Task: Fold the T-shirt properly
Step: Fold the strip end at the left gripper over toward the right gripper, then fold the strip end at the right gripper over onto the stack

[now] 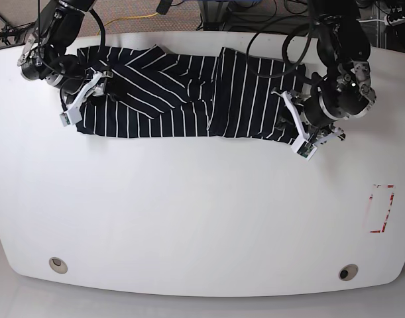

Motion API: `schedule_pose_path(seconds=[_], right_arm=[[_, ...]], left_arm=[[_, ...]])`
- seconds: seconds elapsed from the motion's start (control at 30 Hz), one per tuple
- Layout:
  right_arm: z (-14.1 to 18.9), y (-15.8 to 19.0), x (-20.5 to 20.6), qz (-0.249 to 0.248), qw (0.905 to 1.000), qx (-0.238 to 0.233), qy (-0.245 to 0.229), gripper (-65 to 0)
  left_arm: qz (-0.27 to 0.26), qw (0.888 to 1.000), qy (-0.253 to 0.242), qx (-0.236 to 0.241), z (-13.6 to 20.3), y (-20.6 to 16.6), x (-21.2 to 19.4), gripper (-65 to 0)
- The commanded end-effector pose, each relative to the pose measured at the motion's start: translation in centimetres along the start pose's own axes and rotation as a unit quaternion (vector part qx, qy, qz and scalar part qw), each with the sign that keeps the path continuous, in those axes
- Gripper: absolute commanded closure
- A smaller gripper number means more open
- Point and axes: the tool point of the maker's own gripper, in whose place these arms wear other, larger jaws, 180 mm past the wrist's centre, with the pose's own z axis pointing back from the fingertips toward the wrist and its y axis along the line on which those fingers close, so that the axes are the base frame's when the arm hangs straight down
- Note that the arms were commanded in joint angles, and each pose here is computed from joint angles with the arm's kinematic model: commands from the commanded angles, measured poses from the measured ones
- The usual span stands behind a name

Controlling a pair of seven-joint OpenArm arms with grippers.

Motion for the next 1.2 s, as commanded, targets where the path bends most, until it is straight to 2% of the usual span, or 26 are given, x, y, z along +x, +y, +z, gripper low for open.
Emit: schedule_pose_path(seconds=[0.0,0.17,0.33,0.37,0.47,0.6,0.83,1.07,1.1,1.17], right_arm=[[1.6,0.4,3.5,0.043,0.9979,-0.013,-0.048,-42.5],[4.3,-2.6,4.8,0.016,0.9941,-0.063,-0.087,-43.0],[5.5,-6.7,3.9,-0.039,0.9928,-0.081,-0.079,-56.9],[5.6,-7.2,3.7,-0.046,0.9924,-0.083,-0.078,-57.7],[5.4,-8.9,3.0,-0.086,0.9899,-0.08,-0.08,-55.2],[4.4,-9.9,1.3,-0.132,0.9865,-0.065,-0.073,-52.3],[2.4,-8.7,-0.3,-0.144,0.9869,-0.042,-0.061,-51.8],[0.0,-4.0,-0.3,-0.102,0.9936,-0.006,-0.048,-51.4],[-0.2,-3.5,-0.1,-0.098,0.9939,-0.002,-0.051,-50.7],[-0.7,-2.4,0.1,-0.089,0.9947,0.006,-0.052,-44.5]], left_arm=[[-0.011,1.0,0.003,-0.007,0.5,-0.3,-0.8,-23.9],[0.005,0.999,0.042,-0.017,0.1,-0.6,-4.0,-23.9],[0.06,0.997,0.037,-0.019,-1.0,0.3,-6.3,-23.9],[0.067,0.997,0.037,-0.021,-1.3,0.4,-6.7,-23.9],[0.092,0.993,0.06,-0.033,-2.3,0.3,-8.6,-23.9],[0.093,0.993,0.062,-0.035,-2.4,0.2,-8.8,-23.9],[0.094,0.993,0.062,-0.035,-2.4,0.2,-8.8,-23.9],[0.098,0.993,0.061,-0.036,-2.5,0.0,-8.7,-23.9],[0.1,0.993,0.06,-0.037,-2.6,-0.1,-8.7,-23.9],[0.109,0.992,0.054,-0.045,-3.0,-0.9,-8.4,-23.9]])
